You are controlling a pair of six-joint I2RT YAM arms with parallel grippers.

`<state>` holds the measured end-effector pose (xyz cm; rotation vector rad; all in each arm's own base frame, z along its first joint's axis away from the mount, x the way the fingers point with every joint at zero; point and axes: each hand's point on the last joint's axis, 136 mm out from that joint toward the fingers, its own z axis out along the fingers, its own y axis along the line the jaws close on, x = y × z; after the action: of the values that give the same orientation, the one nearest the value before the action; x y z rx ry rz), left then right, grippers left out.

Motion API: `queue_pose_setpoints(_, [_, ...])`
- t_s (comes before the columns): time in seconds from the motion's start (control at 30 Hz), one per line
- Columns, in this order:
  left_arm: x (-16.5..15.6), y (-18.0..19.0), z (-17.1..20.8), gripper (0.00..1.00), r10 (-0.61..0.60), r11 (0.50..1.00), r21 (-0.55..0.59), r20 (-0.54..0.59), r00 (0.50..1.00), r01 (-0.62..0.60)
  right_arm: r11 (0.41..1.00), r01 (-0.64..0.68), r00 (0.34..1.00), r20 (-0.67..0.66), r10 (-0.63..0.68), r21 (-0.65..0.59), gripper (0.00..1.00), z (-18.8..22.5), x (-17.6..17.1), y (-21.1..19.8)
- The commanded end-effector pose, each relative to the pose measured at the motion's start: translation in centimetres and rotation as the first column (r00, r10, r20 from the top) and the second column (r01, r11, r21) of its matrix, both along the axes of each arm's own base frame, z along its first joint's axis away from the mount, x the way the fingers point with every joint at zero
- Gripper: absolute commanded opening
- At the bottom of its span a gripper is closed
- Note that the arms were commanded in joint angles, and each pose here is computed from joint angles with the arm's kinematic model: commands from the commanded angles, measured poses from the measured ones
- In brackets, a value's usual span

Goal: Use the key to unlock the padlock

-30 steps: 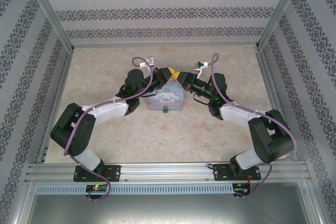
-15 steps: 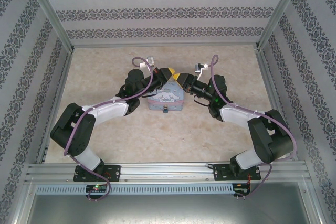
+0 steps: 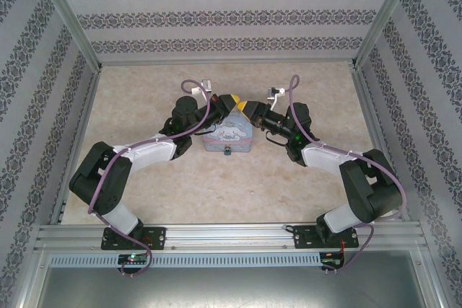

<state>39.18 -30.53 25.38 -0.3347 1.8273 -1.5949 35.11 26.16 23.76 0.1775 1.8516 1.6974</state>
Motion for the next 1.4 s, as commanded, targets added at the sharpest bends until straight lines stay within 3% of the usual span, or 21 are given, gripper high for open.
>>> queue_pose_setpoints(0.0, [0.0, 0.3, 1.5, 0.00, 0.008, 1.000, -0.030, 0.052, 0.999, -0.006, 1.000, -0.017, 0.999, 0.049, 0.016, 0.020, 0.19, 1.5, 0.1, 0.7])
queue_pose_setpoints(0.23, [-0.2, 0.4, 1.3, 0.00, 0.012, 0.999, -0.034, 0.045, 0.999, -0.010, 1.000, -0.017, 0.999, 0.047, 0.016, 0.022, 0.00, 1.5, 0.3, 0.7])
queue_pose_setpoints(0.63, [-0.5, 1.3, 1.9, 0.00, 0.051, 0.998, -0.037, 0.058, 0.997, -0.048, 1.000, 0.005, 1.000, 0.026, -0.005, 0.017, 0.00, 0.7, 0.4, -0.1])
queue_pose_setpoints(0.77, [-0.5, 2.2, 2.2, 0.43, 0.089, 0.996, -0.004, 0.060, 0.994, -0.089, 1.000, 0.002, 1.000, 0.019, -0.002, 0.012, 0.00, 0.3, 0.2, -0.2])
queue_pose_setpoints(0.87, [-0.9, 3.6, 2.7, 0.65, 0.125, 0.991, 0.037, 0.075, 0.989, -0.128, 1.000, 0.005, 1.000, 0.013, -0.005, 0.007, 0.00, 0.0, -0.1, -0.5])
queue_pose_setpoints(1.07, [-3.3, 5.6, 1.5, 0.82, 0.099, 0.966, 0.235, 0.053, 0.994, -0.109, 1.000, 0.003, 1.000, -0.011, -0.003, -0.008, 0.00, -0.8, -0.8, -1.3])
queue_pose_setpoints(1.23, [-6.9, 5.8, -2.9, 0.91, -0.057, 0.880, 0.470, -0.043, 0.997, 0.070, 0.999, -0.004, 0.998, -0.059, 0.001, -0.041, 0.00, -2.4, -1.7, -1.6])
queue_pose_setpoints(1.37, [-9.8, 5.9, -7.2, 0.94, -0.142, 0.819, 0.543, -0.119, 0.983, 0.184, 0.996, -0.007, 0.994, -0.110, -0.002, -0.086, 0.00, -4.4, -2.2, -1.7])
